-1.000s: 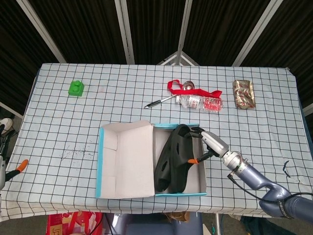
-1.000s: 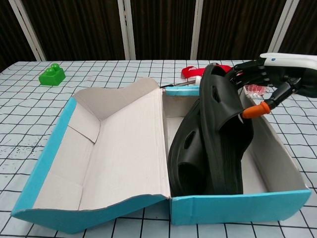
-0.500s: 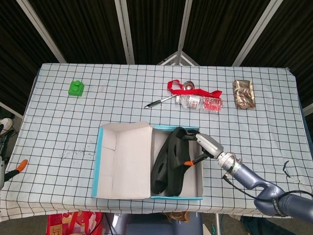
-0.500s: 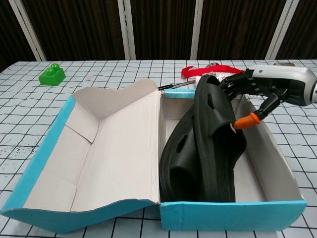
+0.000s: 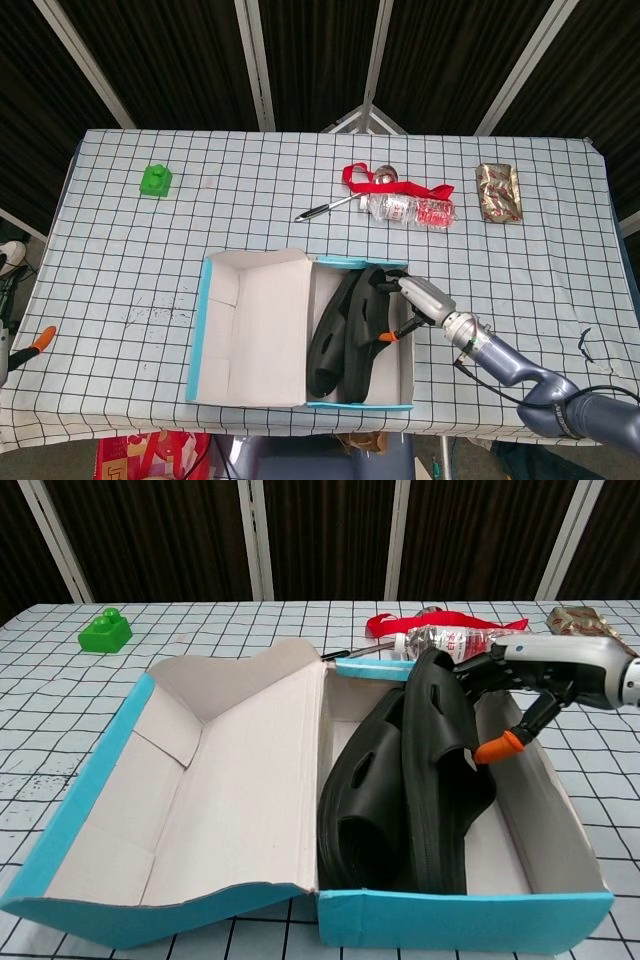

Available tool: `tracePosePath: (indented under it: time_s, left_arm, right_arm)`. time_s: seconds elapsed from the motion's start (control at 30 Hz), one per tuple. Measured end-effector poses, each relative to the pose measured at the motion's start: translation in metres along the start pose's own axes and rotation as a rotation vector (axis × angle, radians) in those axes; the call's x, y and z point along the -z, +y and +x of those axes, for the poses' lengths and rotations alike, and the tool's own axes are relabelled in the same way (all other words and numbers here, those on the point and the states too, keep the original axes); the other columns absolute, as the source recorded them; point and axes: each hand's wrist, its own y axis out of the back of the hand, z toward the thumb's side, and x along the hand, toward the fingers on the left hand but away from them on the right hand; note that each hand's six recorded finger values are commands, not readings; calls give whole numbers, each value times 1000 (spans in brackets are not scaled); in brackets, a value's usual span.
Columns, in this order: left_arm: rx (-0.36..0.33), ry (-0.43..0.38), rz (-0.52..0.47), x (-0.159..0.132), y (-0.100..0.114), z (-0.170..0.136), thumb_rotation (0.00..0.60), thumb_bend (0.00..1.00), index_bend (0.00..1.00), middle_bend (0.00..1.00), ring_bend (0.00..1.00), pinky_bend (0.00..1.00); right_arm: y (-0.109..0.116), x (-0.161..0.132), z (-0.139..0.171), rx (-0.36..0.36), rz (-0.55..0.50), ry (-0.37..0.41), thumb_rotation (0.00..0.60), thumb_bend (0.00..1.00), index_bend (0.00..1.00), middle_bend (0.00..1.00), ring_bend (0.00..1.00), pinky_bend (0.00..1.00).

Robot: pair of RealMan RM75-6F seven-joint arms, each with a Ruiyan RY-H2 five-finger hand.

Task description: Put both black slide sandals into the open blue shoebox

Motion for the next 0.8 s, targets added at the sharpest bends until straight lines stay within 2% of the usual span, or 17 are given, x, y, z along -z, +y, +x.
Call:
tracePosePath:
  time_s: [0.23, 0.4, 0.57, 0.8]
  left_arm:
    - [-1, 1, -1, 0, 1, 0, 600, 77, 142, 0, 0, 99]
    - [3, 1, -2, 0, 0, 0, 600, 77, 142, 0, 0, 99]
    - [3, 3, -6, 1, 0, 0, 600, 77, 142, 0, 0, 99]
    - [4, 6, -11, 2, 0, 1, 600, 77, 142, 0, 0, 99]
  right_arm:
    - [-4, 4, -2, -19, 35, -22, 600, 434, 646, 537, 479, 104]
    - [-7, 3, -3, -31, 79, -29, 600, 434, 646, 538, 545, 239]
    - [-11, -1, -5, -37, 112, -28, 600, 437, 646, 538, 556, 439]
    - [-14, -7, -11, -43, 136, -36, 600, 437, 646, 538, 566, 487]
